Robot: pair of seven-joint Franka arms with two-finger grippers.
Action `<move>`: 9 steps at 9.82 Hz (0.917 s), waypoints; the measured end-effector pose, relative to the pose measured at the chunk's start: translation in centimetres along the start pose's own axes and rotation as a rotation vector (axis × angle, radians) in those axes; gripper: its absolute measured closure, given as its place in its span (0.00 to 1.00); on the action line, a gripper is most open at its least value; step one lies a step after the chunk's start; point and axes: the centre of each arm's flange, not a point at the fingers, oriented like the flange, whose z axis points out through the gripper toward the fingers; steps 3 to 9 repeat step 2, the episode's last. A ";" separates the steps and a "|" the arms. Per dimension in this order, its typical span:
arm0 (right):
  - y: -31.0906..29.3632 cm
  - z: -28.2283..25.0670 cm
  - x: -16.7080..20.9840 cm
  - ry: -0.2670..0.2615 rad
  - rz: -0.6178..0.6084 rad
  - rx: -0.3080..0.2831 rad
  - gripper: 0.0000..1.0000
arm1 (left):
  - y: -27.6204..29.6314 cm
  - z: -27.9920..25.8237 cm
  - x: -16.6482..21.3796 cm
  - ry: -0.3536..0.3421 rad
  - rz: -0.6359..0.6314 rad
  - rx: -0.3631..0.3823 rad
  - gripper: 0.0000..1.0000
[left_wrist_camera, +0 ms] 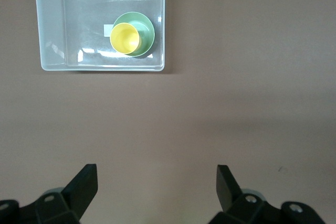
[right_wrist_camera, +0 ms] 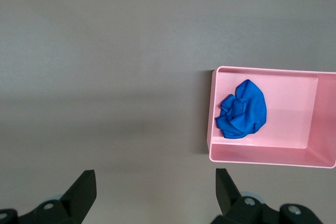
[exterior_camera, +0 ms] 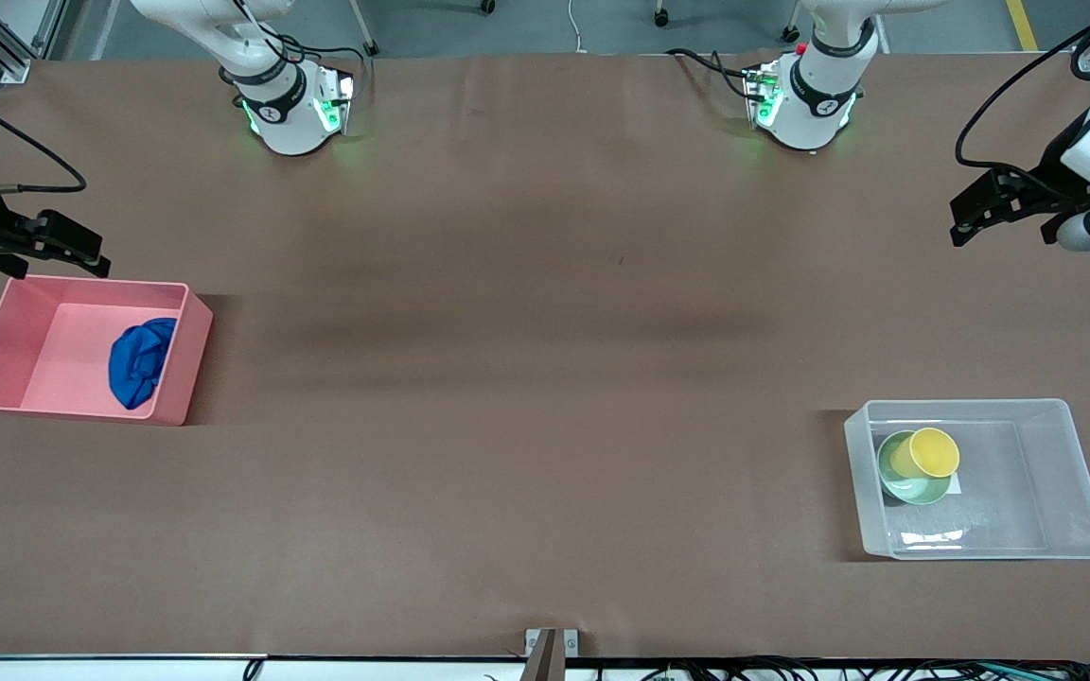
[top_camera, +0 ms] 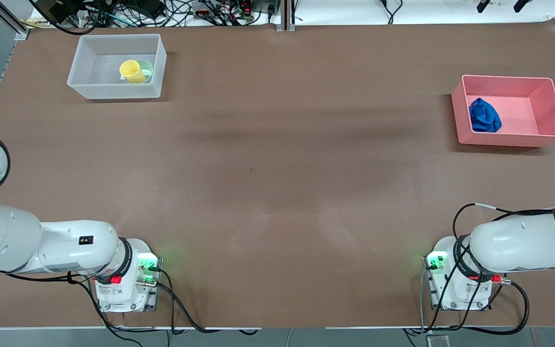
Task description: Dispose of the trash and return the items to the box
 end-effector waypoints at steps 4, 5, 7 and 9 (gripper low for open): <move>0.0 0.0 0.0 0.000 0.000 0.000 0.00 | -0.2 0.0 0.0 0.000 -0.004 0.000 0.00; 0.0 0.0 0.0 0.000 0.000 0.000 0.00 | -0.2 0.0 0.0 0.000 -0.004 0.000 0.00; 0.0 0.0 0.0 0.000 0.000 0.000 0.00 | -0.2 0.0 0.0 0.000 -0.004 0.000 0.00; 0.0 0.0 0.0 0.000 0.000 0.000 0.00 | -0.2 0.0 0.0 0.000 -0.004 0.000 0.00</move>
